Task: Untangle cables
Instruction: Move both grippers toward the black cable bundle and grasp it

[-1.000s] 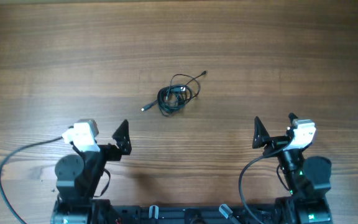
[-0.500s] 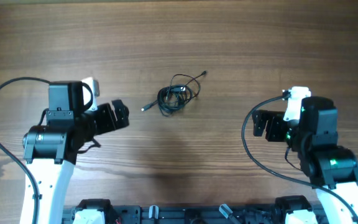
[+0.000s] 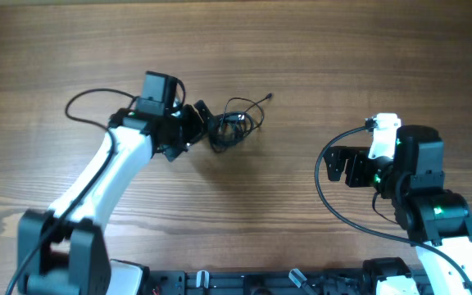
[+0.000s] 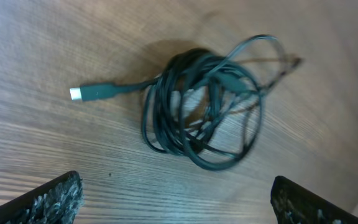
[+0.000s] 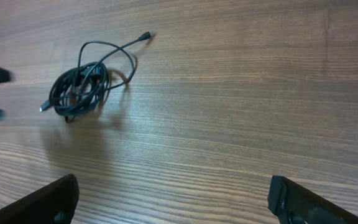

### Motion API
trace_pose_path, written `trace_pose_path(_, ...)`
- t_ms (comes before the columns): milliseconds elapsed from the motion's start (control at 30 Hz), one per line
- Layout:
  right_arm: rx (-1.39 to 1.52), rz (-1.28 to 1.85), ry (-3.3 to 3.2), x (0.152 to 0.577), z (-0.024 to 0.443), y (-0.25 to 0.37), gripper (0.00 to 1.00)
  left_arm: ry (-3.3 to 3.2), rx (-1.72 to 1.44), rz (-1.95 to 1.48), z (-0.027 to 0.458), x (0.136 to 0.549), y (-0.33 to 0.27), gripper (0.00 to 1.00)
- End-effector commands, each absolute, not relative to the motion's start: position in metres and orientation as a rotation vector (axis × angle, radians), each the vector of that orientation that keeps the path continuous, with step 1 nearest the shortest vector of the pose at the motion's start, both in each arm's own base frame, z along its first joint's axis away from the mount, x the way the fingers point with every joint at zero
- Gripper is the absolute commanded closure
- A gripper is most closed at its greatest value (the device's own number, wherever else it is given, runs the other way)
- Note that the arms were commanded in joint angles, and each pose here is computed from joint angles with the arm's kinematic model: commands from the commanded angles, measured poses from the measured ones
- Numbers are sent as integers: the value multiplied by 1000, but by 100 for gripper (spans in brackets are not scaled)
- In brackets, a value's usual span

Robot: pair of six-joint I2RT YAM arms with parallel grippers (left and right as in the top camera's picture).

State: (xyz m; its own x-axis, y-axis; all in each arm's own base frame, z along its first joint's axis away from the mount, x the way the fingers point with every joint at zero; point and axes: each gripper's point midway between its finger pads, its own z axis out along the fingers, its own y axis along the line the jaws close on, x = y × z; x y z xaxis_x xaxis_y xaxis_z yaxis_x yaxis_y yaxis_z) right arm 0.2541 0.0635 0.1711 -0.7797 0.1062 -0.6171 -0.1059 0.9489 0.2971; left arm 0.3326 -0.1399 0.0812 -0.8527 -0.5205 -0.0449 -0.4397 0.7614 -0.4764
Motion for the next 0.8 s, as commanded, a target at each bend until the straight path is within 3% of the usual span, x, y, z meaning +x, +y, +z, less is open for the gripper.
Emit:
trace_pose_path(0, -28, 428, 2407, 257, 180, 66, 0, 2837, -912, -658, 40, 335, -157, 3)
trace_pose_path(100, -28, 428, 2412, 258, 179, 66, 0, 2864, -866, -642, 24, 336, -170, 21)
trace_pose_path(200, -26, 429, 2412, 258, 179, 66, 0, 2864, -847, -587, 20, 334, -170, 77)
trace_pose_path(233, -26, 429, 2412, 258, 179, 66, 0, 2867, -849, -584, 20, 334, -170, 91)
trace_pose_path(267, -19, 432, 2412, 258, 179, 66, 0, 2870, -851, -581, 20, 333, -169, 96)
trace_pose_path(400, 99, 478, 2406, 264, 180, 66, 0, 2919, -811, -541, 16, 323, -165, 96)
trace_pose_path(500, 114, 483, 2451, 267, 169, 67, 0, 2935, -783, -485, 14, 320, -159, 58)
trace_pose_path(600, 87, 537, 2488, 267, 161, 75, 0, 2929, -783, -472, 13, 321, -158, 52)
trace_pose_path(767, 99, 537, 2514, 269, 154, 75, 0, 2894, -729, -516, 13, 328, -170, 53)
